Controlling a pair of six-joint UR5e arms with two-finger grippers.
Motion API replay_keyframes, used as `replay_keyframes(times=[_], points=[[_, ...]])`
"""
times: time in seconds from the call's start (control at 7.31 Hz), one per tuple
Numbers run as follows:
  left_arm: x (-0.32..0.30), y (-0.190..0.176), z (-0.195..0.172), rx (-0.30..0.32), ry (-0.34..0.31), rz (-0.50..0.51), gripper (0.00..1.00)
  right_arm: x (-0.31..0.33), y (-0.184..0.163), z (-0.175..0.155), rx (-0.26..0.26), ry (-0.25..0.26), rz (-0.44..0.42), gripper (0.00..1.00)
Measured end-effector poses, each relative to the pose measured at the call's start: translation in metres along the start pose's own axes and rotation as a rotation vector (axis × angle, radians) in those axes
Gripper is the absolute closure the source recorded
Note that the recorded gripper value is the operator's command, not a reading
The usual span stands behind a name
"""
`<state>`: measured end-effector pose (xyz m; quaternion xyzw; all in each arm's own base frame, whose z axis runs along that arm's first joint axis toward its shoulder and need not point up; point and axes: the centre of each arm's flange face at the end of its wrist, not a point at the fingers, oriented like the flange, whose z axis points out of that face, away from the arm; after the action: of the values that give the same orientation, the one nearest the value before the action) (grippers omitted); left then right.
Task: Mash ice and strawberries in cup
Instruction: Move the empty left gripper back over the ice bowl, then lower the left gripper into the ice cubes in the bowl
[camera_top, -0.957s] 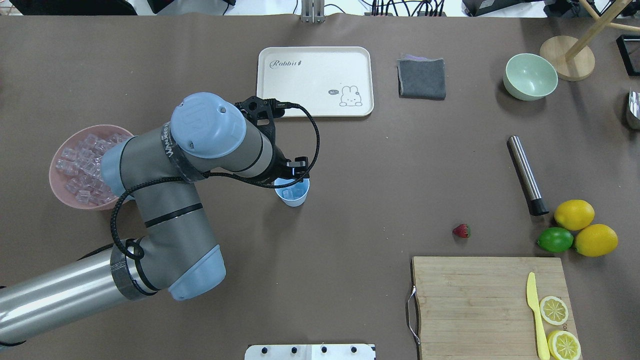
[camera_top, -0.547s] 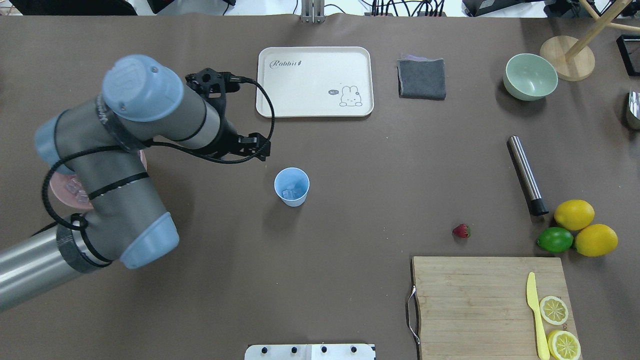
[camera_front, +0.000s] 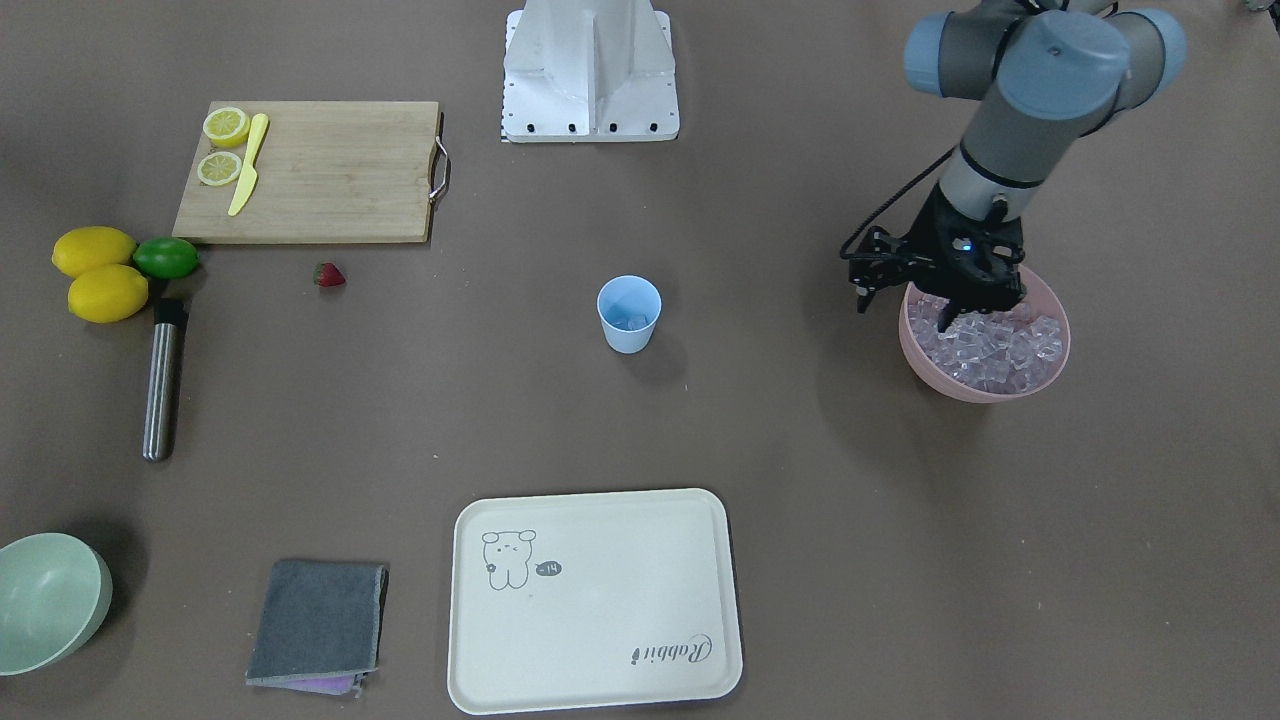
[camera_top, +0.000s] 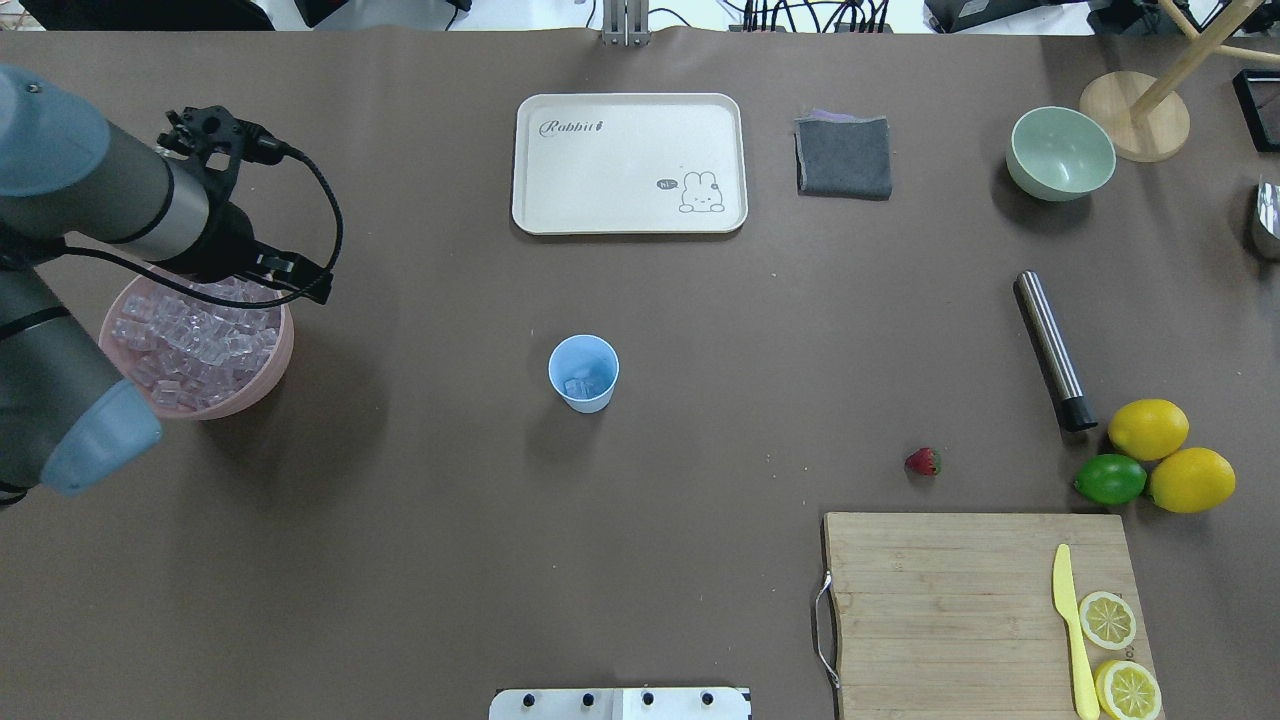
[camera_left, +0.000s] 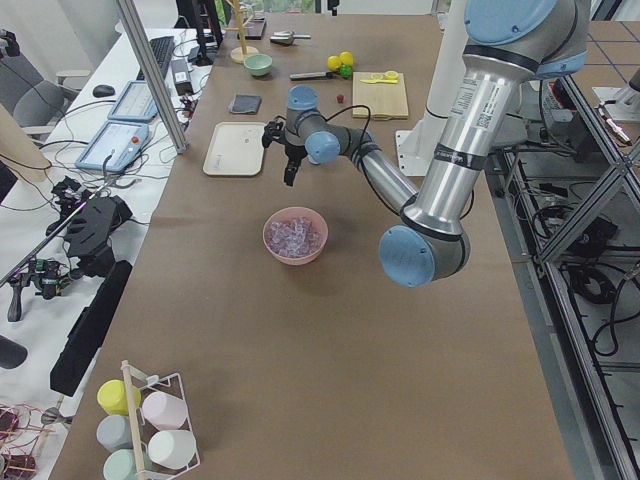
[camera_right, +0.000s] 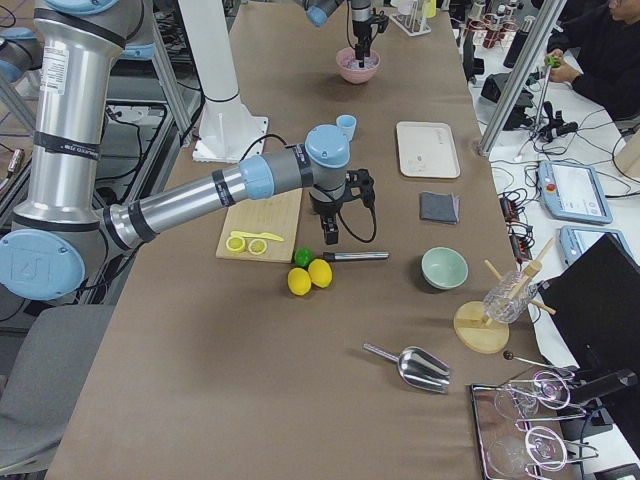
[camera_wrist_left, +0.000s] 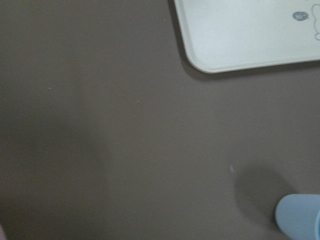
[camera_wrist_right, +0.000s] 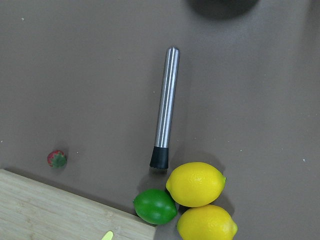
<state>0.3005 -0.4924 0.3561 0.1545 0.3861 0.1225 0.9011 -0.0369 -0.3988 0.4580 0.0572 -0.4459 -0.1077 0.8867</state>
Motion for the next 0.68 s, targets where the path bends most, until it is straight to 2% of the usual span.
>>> replay_keyframes(times=[0.27,0.68], points=[[-0.051,0.032,0.006,0.014,-0.046,0.12,0.07,-0.004,0.0,0.002,-0.005,-0.002,-0.004,0.0],[-0.078,0.07,0.024,0.066,-0.118,0.162,0.07,-0.008,-0.001,0.005,-0.013,-0.013,-0.004,0.0]])
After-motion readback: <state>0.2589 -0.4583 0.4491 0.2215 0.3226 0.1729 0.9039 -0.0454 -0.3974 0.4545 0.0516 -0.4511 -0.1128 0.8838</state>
